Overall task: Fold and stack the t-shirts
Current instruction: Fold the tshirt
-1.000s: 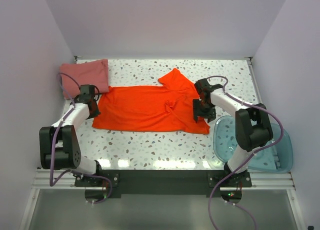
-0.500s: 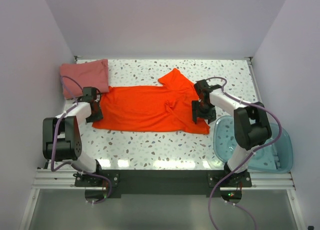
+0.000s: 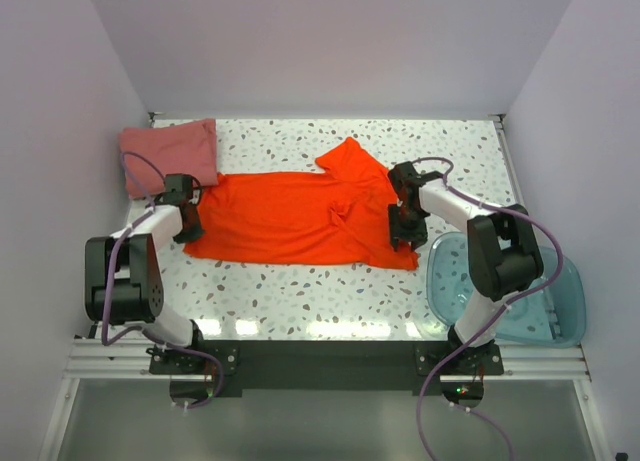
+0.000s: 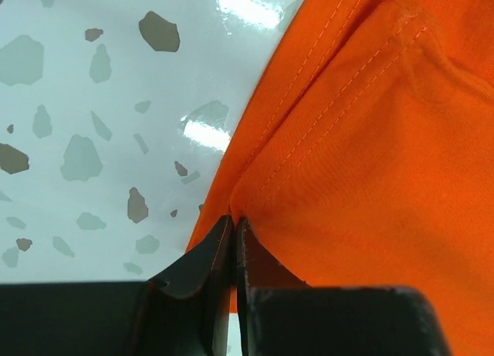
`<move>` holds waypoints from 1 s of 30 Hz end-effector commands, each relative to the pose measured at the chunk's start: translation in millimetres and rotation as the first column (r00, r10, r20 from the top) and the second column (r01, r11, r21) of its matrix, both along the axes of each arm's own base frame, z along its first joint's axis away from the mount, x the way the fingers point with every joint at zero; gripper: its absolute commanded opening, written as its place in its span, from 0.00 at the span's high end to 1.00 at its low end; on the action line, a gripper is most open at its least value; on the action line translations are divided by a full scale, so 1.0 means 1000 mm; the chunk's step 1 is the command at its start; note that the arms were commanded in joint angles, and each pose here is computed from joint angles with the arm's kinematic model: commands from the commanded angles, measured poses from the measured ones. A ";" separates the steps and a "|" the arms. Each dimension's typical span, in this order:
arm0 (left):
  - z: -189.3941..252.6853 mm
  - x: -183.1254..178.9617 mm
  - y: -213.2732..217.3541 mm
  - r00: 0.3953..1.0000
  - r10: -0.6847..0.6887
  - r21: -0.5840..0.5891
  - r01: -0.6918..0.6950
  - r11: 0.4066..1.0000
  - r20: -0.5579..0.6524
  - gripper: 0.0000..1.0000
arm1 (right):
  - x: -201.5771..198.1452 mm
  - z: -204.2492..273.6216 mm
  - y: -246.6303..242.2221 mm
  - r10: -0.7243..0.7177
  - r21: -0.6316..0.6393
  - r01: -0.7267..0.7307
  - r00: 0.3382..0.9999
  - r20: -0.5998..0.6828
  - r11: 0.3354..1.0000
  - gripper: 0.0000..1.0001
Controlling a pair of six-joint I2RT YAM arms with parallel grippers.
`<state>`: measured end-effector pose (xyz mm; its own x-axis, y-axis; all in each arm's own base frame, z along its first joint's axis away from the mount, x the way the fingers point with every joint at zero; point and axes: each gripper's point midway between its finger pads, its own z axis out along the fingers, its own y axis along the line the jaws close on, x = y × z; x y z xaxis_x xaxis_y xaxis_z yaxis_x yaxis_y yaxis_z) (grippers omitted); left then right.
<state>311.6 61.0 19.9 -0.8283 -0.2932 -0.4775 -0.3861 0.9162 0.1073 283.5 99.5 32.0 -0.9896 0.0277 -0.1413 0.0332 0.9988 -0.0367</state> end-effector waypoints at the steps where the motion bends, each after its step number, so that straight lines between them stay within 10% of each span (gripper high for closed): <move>1: 0.023 0.001 0.015 0.996 0.047 0.048 -0.051 0.998 0.074 0.90 | 0.001 0.004 -0.001 0.005 0.015 -0.005 1.000 0.017 1.000 0.56; 13: 0.033 -0.012 0.031 0.987 0.124 0.035 -0.128 0.991 0.102 1.00 | -0.002 0.013 -0.014 0.068 -0.032 -0.068 0.998 0.008 0.997 0.99; 30: 0.048 -0.039 0.039 0.972 0.220 0.053 -0.224 0.973 0.081 1.00 | -0.011 0.013 -0.024 0.108 -0.073 -0.111 0.993 -0.042 0.991 1.00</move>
<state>280.8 86.6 54.3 -0.7412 -0.4125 -0.5297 -0.5345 0.8399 0.0938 273.4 87.1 31.0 -0.9931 -0.0689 -0.0944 -0.0627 0.9958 -0.0673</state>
